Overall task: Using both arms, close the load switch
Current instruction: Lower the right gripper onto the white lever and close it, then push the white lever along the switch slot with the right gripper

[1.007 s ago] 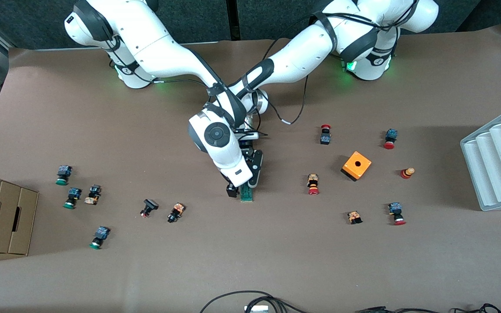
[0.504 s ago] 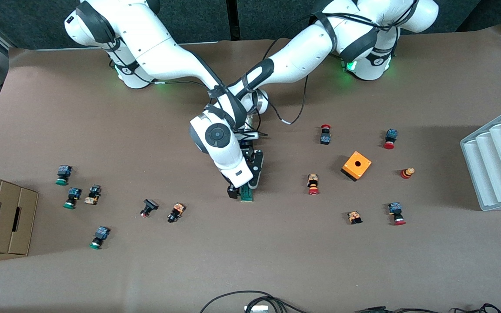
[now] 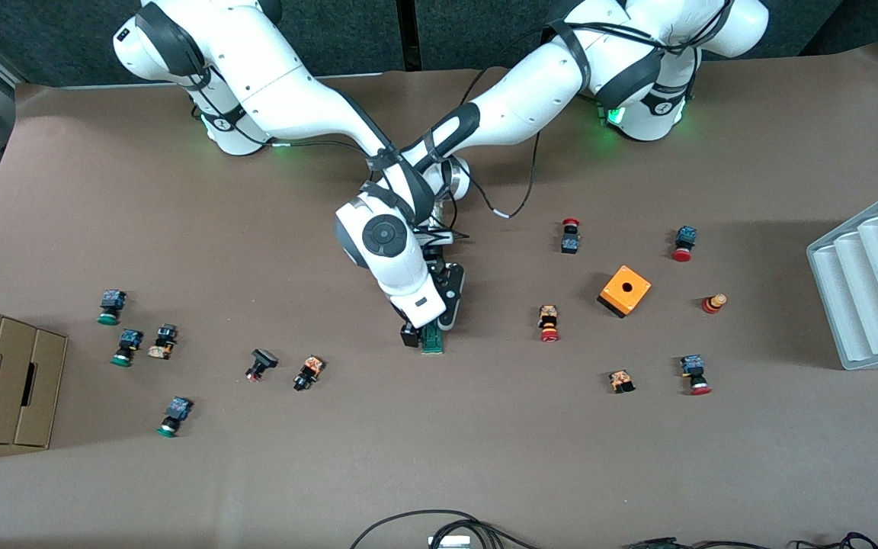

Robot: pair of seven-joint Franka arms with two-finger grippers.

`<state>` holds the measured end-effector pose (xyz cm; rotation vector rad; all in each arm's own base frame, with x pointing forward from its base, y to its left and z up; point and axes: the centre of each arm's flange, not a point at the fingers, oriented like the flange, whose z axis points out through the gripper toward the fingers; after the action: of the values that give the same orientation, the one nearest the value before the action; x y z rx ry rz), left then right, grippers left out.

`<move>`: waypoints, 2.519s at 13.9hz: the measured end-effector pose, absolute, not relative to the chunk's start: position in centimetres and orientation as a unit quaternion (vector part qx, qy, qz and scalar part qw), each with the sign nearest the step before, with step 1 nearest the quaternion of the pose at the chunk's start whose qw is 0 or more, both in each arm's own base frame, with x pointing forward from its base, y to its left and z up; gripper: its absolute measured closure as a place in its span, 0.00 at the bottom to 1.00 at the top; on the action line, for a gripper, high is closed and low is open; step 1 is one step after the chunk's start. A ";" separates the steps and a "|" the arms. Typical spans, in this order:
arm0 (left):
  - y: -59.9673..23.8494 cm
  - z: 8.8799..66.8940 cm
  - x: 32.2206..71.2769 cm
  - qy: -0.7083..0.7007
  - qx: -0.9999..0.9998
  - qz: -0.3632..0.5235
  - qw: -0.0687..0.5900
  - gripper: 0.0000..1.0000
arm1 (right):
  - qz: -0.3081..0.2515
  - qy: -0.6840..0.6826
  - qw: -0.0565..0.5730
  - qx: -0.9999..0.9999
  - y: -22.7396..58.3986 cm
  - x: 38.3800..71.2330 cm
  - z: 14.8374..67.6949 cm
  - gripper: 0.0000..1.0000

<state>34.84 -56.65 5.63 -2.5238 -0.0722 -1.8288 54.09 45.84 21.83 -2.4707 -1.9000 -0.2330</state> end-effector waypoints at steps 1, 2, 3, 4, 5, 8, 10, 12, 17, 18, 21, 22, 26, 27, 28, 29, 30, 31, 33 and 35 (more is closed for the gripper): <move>-56.6 5.6 34.8 -0.023 -0.809 -0.587 0.012 0.25 | -0.075 -0.607 0.008 -0.791 45.9 54.0 21.8 0.00; -56.6 5.6 34.8 -0.023 -0.809 -0.587 0.012 0.25 | -0.074 -0.607 0.008 -0.792 46.0 53.9 21.8 0.00; -56.6 5.6 34.8 -0.023 -0.809 -0.587 0.012 0.25 | -0.074 -0.606 0.008 -0.792 46.0 53.9 21.8 0.00; -56.6 5.6 34.8 -0.023 -0.809 -0.587 0.012 0.25 | -0.074 -0.606 0.008 -0.792 46.0 53.9 21.8 0.00; -56.6 5.6 34.8 -0.023 -0.809 -0.587 0.012 0.25 | -0.076 -0.606 0.008 -0.792 46.1 53.9 21.7 0.00; -56.6 5.6 34.9 -0.023 -0.809 -0.587 0.012 0.25 | -0.083 -0.605 0.008 -0.792 46.1 54.1 21.6 0.00; -56.6 5.6 34.9 -0.023 -0.809 -0.587 0.013 0.25 | -0.083 -0.605 0.007 -0.792 46.1 54.1 21.5 0.03; -56.6 5.6 34.9 -0.023 -0.809 -0.587 0.013 0.25 | -0.084 -0.604 0.005 -0.793 45.9 54.4 21.6 0.04; -56.6 5.6 34.9 -0.024 -0.808 -0.588 0.013 0.28 | -0.085 -0.605 0.005 -0.792 46.1 54.3 21.6 0.14; -56.6 5.6 34.9 -0.024 -0.808 -0.588 0.013 0.28 | -0.085 -0.605 0.006 -0.791 46.2 54.2 21.6 0.19; -56.6 5.6 34.9 -0.024 -0.808 -0.588 0.013 0.28 | -0.085 -0.608 0.006 -0.790 46.4 54.0 21.6 0.27; -56.6 5.6 34.9 -0.024 -0.808 -0.588 0.013 0.28 | -0.085 -0.608 0.006 -0.790 46.4 54.0 21.6 0.27; -56.6 5.6 34.9 -0.024 -0.808 -0.588 0.013 0.28 | -0.084 -0.609 0.007 -0.789 46.6 53.8 21.6 0.34; -56.6 5.6 34.9 -0.024 -0.808 -0.588 0.013 0.28 | -0.084 -0.609 0.006 -0.789 46.6 53.8 21.6 0.34; -56.6 5.6 34.9 -0.023 -0.808 -0.588 0.013 0.28 | -0.084 -0.609 0.007 -0.789 46.6 53.8 21.7 0.36; -56.6 5.6 34.9 -0.024 -0.808 -0.588 0.013 0.28 | -0.085 -0.609 0.007 -0.789 46.6 53.8 21.8 0.36; -56.6 5.6 34.9 -0.024 -0.808 -0.588 0.013 0.28 | -0.085 -0.609 0.007 -0.789 46.6 53.8 21.8 0.36; -56.6 5.6 34.9 -0.024 -0.808 -0.588 0.013 0.28 | -0.085 -0.609 0.007 -0.789 46.6 53.9 21.9 0.36; -56.6 5.6 34.9 -0.024 -0.808 -0.588 0.013 0.28 | -0.086 -0.609 0.006 -0.789 46.6 53.9 21.9 0.36; -56.6 5.6 34.9 -0.024 -0.808 -0.588 0.013 0.28 | -0.086 -0.608 0.006 -0.789 46.6 53.9 22.0 0.36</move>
<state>34.93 -56.56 5.58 -2.5175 -0.0732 -1.8327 53.90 46.57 21.98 -2.4683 -1.9039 -0.2699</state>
